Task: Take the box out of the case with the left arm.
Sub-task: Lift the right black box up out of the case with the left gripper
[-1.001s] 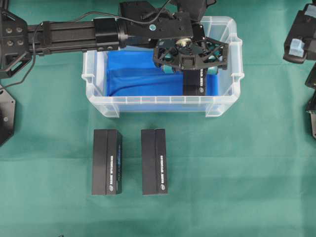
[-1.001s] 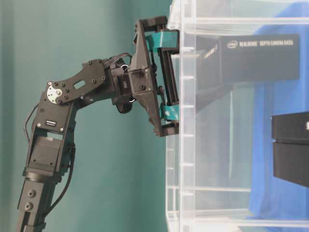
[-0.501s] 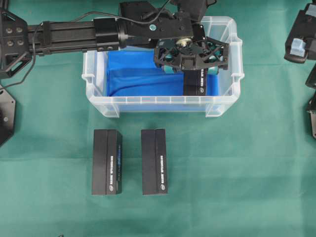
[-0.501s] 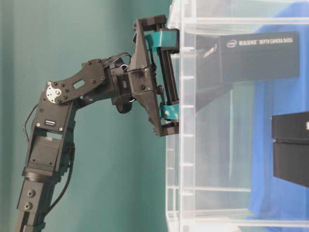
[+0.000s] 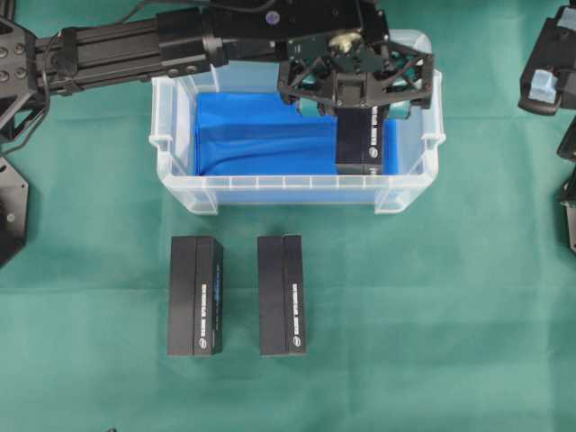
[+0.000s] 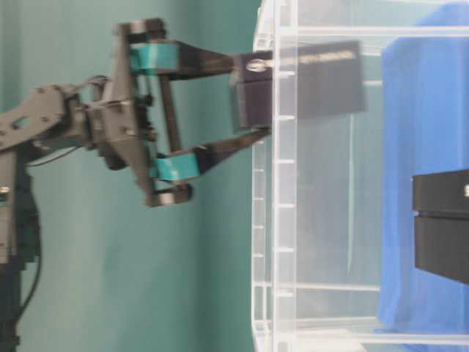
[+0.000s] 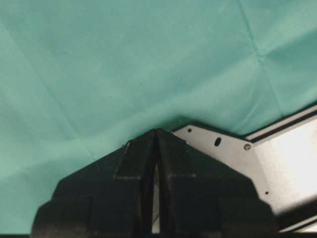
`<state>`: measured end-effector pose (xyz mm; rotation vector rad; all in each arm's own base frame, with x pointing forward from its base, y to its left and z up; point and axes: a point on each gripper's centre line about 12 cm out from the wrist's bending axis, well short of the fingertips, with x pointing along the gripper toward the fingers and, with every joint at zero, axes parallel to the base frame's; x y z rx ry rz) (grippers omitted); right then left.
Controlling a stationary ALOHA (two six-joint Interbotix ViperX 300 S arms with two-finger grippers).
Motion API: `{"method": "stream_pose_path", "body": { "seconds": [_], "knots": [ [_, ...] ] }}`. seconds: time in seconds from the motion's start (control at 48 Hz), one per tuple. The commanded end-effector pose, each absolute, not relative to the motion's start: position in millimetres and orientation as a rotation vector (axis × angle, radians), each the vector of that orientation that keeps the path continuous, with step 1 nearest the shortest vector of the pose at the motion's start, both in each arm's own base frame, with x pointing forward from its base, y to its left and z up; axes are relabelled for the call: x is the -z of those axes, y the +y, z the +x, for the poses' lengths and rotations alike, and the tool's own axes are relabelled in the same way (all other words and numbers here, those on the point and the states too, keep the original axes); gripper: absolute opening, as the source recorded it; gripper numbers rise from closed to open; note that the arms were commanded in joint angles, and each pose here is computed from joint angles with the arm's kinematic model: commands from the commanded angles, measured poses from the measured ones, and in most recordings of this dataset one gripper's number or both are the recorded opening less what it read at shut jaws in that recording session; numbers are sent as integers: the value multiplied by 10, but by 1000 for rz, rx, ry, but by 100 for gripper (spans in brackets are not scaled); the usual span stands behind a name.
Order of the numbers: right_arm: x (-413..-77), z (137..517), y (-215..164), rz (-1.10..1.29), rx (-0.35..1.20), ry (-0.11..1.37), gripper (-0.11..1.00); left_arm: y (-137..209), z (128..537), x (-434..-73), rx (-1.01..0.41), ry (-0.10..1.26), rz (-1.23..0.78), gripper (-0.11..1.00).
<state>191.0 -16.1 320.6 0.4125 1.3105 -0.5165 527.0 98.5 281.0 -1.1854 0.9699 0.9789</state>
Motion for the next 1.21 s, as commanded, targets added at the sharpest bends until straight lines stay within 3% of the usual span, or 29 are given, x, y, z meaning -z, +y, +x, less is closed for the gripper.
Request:
{"method": "stream_pose_path", "body": {
  "seconds": [0.0, 0.73, 1.189],
  "knots": [
    [-3238, 1916, -164, 413, 514, 1295, 0, 943, 5211, -3286, -921, 903, -1205, 62],
    [-3238, 1916, -164, 414, 515, 1294, 0, 829, 5183, -3858, -905, 908, -1202, 61],
    [-3238, 1914, -164, 419, 520, 1295, 0, 818, 5106, -3867, -941, 955, -1192, 60]
  ]
}}
